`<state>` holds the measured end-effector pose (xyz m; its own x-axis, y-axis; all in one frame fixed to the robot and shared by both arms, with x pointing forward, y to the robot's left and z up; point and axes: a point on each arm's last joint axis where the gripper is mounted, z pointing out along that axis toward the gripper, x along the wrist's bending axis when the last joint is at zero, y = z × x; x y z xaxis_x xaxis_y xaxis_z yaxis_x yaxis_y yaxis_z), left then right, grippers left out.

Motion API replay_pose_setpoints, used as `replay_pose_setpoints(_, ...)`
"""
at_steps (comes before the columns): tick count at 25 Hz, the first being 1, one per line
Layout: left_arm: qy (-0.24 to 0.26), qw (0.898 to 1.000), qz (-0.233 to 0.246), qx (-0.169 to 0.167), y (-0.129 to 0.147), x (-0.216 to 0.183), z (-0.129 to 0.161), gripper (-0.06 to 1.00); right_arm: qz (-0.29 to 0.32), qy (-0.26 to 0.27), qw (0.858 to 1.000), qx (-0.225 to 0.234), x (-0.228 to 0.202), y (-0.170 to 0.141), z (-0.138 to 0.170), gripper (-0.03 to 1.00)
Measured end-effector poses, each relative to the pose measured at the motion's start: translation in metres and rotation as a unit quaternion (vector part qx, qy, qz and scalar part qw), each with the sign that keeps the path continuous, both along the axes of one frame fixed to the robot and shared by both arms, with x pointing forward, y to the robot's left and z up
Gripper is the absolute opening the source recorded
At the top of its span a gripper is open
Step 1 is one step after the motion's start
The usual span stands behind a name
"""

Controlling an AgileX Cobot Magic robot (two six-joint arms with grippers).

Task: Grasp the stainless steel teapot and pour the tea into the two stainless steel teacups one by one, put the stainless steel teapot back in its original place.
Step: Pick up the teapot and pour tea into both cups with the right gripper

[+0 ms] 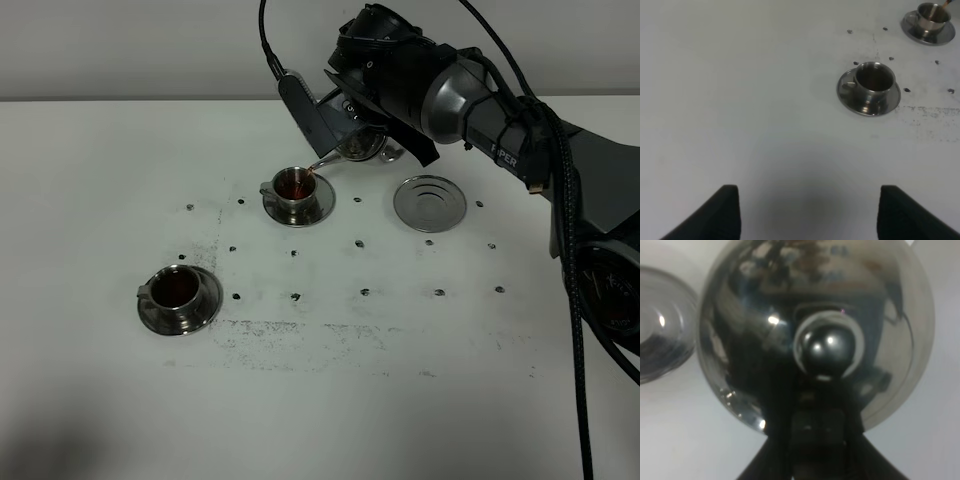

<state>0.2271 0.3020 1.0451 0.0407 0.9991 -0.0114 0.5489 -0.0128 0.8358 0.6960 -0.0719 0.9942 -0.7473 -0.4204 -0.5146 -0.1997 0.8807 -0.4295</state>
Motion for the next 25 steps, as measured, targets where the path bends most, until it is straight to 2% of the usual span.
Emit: replay_pose_setpoints(25,0.000,1.000,0.000,0.000,0.0000,0.0000,0.0000,0.56,0.017,-0.007,1.000,-0.016,-0.0024,0.0063,0.0014,0.20)
